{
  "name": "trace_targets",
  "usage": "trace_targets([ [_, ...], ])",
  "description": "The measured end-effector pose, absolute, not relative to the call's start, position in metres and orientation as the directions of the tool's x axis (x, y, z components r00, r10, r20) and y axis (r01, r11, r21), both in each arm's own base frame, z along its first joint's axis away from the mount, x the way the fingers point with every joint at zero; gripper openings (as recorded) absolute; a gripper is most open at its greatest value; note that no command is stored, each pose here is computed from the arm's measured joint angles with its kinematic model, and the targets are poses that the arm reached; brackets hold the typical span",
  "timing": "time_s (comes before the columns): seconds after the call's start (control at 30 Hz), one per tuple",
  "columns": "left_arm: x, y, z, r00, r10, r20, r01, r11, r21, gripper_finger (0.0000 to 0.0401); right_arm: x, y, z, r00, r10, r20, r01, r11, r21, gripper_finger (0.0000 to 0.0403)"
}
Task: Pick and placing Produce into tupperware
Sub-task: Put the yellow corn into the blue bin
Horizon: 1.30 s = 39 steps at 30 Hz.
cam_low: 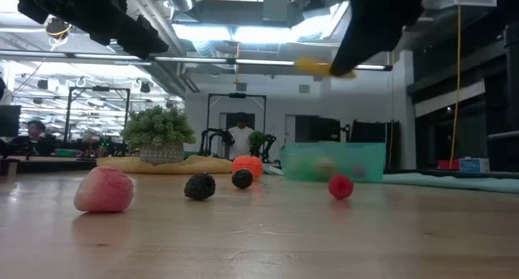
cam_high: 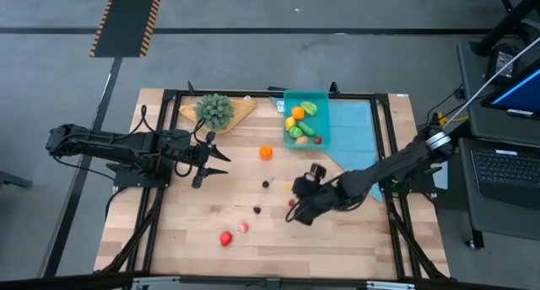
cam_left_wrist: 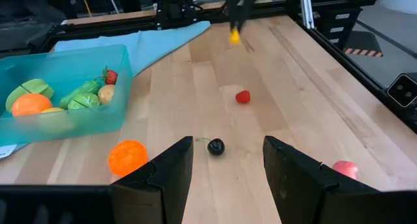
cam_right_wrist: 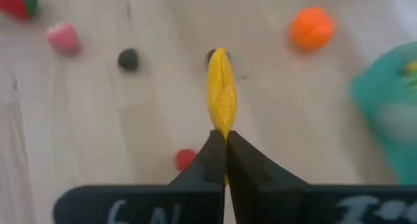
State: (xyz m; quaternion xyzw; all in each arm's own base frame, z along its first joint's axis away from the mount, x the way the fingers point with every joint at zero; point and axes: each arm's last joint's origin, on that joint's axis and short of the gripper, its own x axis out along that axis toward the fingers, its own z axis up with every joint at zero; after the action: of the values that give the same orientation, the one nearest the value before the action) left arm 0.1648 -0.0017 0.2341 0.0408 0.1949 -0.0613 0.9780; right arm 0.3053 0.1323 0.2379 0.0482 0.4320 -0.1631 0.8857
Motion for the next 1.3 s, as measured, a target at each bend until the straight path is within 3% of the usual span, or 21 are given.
trace_targets([
  [0.27,0.165,-0.002,0.234,0.916,-0.104,-0.387,0.136,0.989,0.056,0.0179,0.264,0.110,0.256,0.710,-0.198,-0.676,0.321,0.945,0.060,0.0002],
  [0.6,0.165,-0.002,0.234,0.917,-0.104,-0.385,0.136,0.989,0.056,0.0179,0.234,0.096,0.232,0.942,-0.054,-0.330,0.097,0.988,0.116,0.0002],
  [1.0,0.165,-0.002,0.234,0.918,-0.104,-0.382,0.135,0.989,0.057,0.0179,0.206,0.083,0.198,0.999,-0.020,-0.035,0.021,0.999,0.025,0.0002],
  [1.3,0.165,-0.002,0.235,0.919,-0.104,-0.381,0.138,0.988,0.063,0.0179,0.204,0.077,0.195,0.999,-0.043,-0.011,0.044,0.999,0.012,0.0002],
])
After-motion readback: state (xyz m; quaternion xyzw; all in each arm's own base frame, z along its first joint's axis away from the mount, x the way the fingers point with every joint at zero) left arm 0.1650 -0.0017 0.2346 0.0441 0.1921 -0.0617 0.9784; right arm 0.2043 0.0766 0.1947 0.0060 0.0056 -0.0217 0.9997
